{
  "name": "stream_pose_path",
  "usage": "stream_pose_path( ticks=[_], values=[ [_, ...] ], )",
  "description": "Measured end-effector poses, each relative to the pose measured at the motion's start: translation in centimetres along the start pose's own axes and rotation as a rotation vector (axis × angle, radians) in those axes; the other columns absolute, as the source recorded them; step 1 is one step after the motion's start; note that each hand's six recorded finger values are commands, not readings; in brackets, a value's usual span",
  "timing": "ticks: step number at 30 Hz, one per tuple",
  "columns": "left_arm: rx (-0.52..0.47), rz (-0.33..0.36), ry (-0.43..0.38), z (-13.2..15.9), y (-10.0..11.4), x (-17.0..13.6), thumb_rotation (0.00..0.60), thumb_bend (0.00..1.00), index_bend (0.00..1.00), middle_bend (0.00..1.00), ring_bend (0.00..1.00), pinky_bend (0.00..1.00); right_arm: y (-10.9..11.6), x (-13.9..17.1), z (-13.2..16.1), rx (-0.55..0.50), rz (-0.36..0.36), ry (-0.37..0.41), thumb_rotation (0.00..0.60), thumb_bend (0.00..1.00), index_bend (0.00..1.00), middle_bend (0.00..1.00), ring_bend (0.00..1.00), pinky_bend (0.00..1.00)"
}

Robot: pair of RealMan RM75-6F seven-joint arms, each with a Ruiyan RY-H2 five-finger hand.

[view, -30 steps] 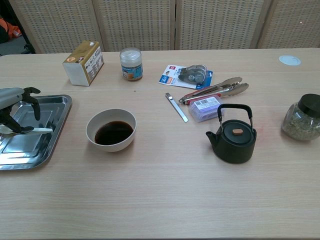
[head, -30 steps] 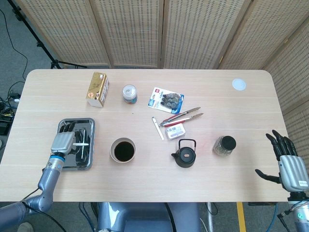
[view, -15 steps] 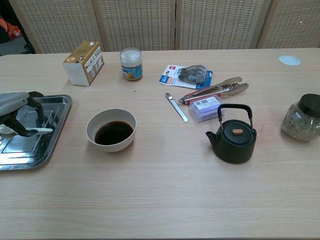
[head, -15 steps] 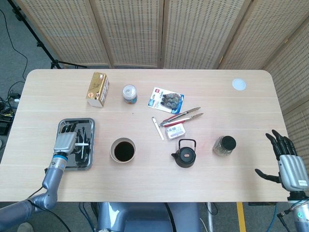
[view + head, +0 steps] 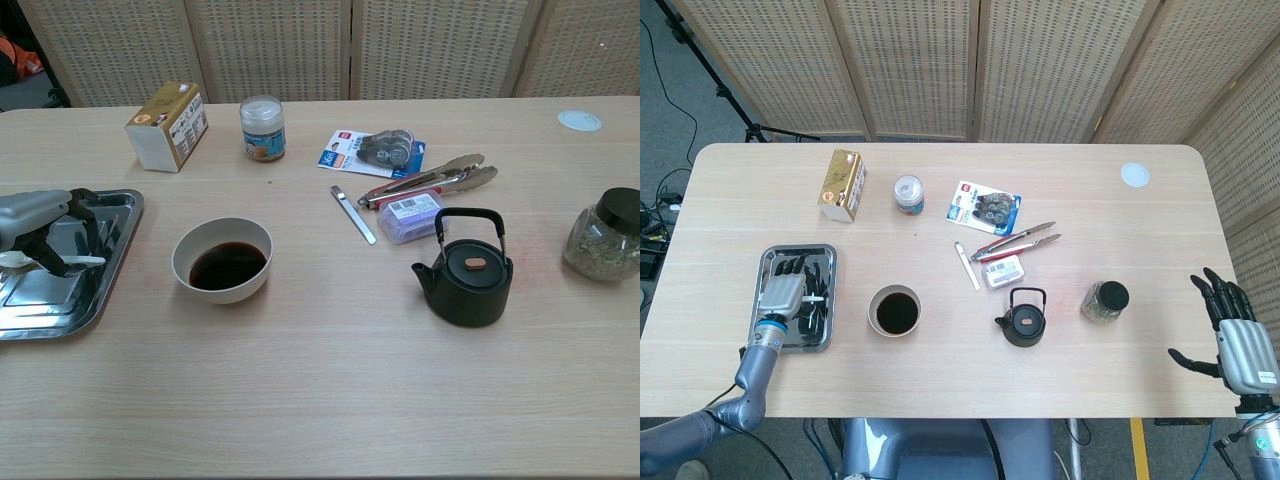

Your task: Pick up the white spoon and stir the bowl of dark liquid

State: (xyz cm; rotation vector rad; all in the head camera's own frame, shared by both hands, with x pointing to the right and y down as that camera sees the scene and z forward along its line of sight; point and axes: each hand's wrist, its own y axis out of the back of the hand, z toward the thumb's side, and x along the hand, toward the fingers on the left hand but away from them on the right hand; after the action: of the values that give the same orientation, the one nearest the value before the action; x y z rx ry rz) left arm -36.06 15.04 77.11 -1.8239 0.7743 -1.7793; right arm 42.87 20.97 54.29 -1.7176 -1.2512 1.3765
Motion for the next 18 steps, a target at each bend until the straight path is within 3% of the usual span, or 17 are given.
stream_pose_path(
  ticks=[18],
  values=[
    [-0.011, -0.016, 0.009, 0.06, -0.11, 0.53, 0.600, 0.37, 0.52, 0.00, 0.00, 0.00, -0.06, -0.03, -0.05, 0.003, 0.003, -0.003, 0.600, 0.00, 0.00, 0.00, 0.00, 0.00]
  ],
)
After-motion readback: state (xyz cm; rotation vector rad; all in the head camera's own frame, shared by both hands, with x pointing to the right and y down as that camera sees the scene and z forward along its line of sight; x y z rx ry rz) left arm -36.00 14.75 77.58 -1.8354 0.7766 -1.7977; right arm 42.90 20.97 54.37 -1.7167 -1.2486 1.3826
